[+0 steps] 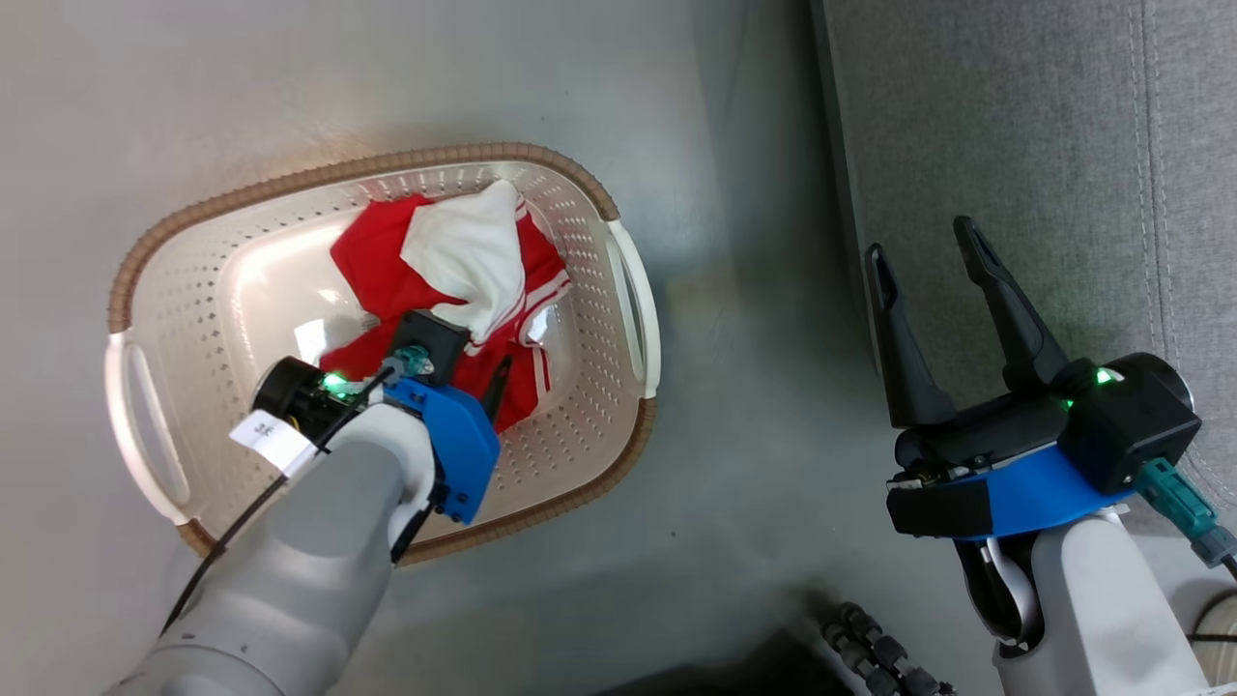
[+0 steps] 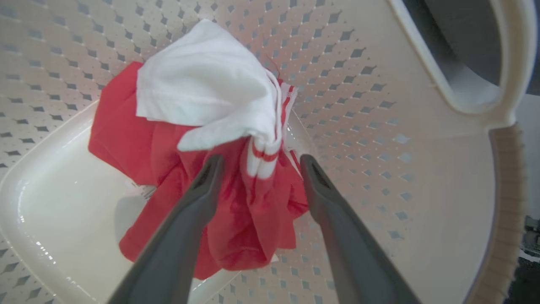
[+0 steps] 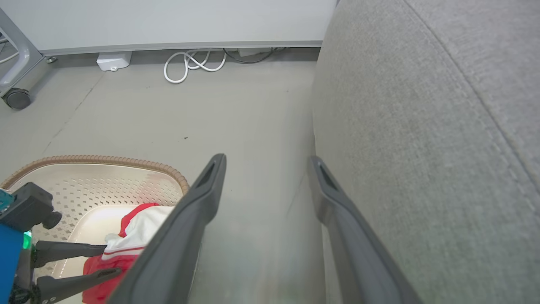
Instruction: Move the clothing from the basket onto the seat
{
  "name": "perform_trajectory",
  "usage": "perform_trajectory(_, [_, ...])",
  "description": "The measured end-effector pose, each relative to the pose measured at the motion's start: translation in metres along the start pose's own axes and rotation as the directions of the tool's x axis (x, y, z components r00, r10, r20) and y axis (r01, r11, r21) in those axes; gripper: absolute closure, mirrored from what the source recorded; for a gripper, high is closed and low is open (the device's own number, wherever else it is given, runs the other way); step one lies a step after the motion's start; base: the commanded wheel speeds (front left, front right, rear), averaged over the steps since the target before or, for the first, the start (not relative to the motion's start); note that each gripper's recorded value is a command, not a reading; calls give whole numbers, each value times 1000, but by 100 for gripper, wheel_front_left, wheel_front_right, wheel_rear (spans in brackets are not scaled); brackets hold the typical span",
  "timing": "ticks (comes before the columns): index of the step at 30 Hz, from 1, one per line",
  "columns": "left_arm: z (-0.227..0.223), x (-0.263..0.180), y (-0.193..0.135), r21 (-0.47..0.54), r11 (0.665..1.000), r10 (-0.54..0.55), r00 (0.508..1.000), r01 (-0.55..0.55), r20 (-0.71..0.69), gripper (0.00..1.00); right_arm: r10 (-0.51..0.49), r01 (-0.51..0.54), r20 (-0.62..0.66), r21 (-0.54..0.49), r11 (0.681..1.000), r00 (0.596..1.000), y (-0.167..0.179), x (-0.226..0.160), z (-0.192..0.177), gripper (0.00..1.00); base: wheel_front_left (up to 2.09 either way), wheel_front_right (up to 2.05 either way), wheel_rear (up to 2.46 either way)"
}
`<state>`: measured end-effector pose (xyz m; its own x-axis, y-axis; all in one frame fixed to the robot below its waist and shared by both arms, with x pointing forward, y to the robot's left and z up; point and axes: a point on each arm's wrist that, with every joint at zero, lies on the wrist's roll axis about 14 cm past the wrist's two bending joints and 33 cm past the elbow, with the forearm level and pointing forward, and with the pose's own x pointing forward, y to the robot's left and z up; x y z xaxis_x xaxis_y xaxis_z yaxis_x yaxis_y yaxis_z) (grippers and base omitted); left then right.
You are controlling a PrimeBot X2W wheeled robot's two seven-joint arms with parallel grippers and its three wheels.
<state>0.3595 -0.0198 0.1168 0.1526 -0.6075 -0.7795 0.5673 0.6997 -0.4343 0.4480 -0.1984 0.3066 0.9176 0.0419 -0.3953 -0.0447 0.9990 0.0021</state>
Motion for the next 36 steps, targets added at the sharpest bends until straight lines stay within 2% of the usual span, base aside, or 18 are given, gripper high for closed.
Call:
perform_trajectory(5, [-8,8,20,-3,999,48,998,-48,-41,0,-3,3,-19,2,1000,1000,-1,1,-10,0,0,0,0])
perform_trajectory(13, [-14,17,21,-24,998,59,996,-60,-65,0,6,-6,-41,10,1000,999,2,2,-19,0,0,0,0])
perform_trajectory(14, [-14,17,21,-23,998,59,996,-61,-69,25,7,-6,-40,12,1000,999,2,2,-19,0,0,0,0])
perform_trajectory(15, [-14,17,21,-16,998,63,995,-64,-71,56,6,-6,-38,13,1000,999,2,2,-19,0,0,0,0])
perform_trajectory(16, [-14,17,20,-12,998,62,995,-63,-72,100,6,-6,-38,13,1000,999,2,2,-19,0,0,0,0])
perform_trajectory(30, [0,10,16,-19,998,63,998,-64,-24,100,23,-23,-12,19,1000,1000,8,4,-9,0,0,0,0])
perform_trajectory(36, [1,-10,26,-35,994,104,995,-104,3,100,37,-37,12,22,999,999,13,2,2,0,0,0,0])
